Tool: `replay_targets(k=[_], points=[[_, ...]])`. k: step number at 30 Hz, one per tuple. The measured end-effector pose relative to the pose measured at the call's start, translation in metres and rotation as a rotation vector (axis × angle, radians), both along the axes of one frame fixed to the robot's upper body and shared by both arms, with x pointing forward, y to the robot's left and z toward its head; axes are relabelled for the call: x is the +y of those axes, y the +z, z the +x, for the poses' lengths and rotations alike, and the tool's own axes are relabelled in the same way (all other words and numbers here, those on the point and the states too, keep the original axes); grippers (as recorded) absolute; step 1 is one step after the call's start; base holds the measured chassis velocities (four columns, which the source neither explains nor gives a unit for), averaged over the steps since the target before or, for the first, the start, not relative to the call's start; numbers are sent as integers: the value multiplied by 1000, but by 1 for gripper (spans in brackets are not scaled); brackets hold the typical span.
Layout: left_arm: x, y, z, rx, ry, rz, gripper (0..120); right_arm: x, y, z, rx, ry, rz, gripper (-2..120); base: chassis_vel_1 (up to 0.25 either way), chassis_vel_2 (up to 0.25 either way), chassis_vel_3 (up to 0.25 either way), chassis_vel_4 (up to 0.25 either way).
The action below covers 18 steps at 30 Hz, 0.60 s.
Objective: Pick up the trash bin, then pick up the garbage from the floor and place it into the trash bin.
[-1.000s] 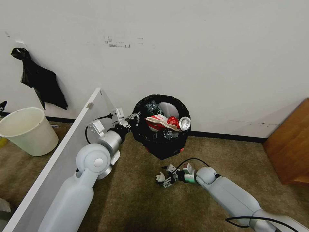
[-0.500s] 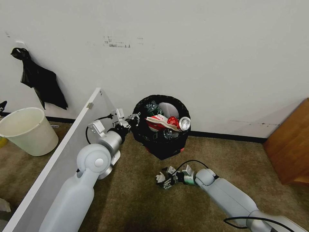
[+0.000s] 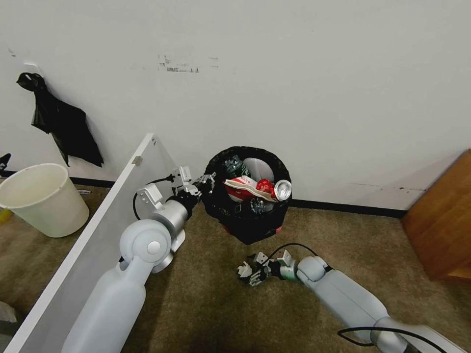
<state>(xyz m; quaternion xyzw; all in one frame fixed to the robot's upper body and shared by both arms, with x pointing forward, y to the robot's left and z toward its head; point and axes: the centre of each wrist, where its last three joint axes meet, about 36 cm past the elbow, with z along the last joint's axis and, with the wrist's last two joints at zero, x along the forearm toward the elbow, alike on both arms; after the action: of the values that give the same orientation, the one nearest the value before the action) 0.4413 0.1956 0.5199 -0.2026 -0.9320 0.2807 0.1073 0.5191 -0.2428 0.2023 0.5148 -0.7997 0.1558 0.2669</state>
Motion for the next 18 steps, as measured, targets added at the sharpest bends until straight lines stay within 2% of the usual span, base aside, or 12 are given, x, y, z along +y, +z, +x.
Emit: replay_targets(k=[18], points=[[0,-2,1,3,-1,1,3,11,-12,-4,17,1,-8,100,0,0,0,0]])
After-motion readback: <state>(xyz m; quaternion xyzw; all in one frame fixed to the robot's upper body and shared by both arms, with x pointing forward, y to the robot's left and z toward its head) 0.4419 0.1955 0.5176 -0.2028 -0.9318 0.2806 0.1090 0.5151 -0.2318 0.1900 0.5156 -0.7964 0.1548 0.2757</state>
